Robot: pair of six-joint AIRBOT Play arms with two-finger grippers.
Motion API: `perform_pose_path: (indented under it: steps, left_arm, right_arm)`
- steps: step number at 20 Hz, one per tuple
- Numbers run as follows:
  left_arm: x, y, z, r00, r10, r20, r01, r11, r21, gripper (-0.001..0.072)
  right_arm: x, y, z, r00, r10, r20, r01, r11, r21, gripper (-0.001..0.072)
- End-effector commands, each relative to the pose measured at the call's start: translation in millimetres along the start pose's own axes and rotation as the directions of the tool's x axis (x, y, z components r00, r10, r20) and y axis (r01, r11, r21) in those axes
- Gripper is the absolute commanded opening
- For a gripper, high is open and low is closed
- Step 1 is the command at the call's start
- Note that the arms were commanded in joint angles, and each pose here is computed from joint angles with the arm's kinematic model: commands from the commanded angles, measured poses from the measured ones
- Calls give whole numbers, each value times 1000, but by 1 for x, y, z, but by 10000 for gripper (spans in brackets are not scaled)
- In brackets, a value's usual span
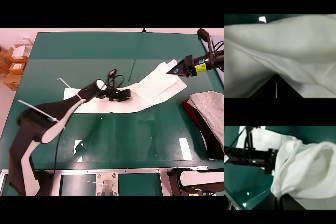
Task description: Fold the shirts.
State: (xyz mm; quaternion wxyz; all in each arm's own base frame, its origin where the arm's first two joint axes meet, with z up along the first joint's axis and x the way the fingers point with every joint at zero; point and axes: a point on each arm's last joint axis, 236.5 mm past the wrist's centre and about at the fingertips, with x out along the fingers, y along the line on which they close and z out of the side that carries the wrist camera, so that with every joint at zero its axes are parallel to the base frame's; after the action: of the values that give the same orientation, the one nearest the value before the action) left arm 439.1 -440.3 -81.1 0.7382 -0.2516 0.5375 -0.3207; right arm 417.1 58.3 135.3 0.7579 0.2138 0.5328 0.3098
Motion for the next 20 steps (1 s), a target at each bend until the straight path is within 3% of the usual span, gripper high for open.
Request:
perform_pose_path:
  steps: [1,5,7,10,14,16,20]
  left_arm:
    - [21,-14,-13,998,-29,-50,28,1000,-11,23]
    - [-8,-39,-4,987,-86,-135,93,995,47,24]
    - [-48,-29,5,969,-43,-243,77,988,136,23]
    - [-147,52,16,872,299,-388,-210,944,256,23]
    - [-308,149,67,684,698,-212,-649,715,260,24]
    - [-368,161,82,644,754,-130,-728,656,198,23]
    - [-432,167,93,638,769,-44,-761,638,118,24]
  right_arm:
    - [-14,35,-2,1000,-7,25,9,998,-55,17]
    - [-10,38,-2,1000,-3,20,4,999,-32,17]
    - [-5,53,0,999,35,20,-35,999,-28,17]
    - [19,101,8,990,140,27,-137,988,-76,18]
    - [95,167,20,979,197,58,-187,972,-143,18]
    - [156,201,17,971,229,61,-216,961,-171,18]
    - [319,252,-8,959,242,149,-217,962,-168,20]
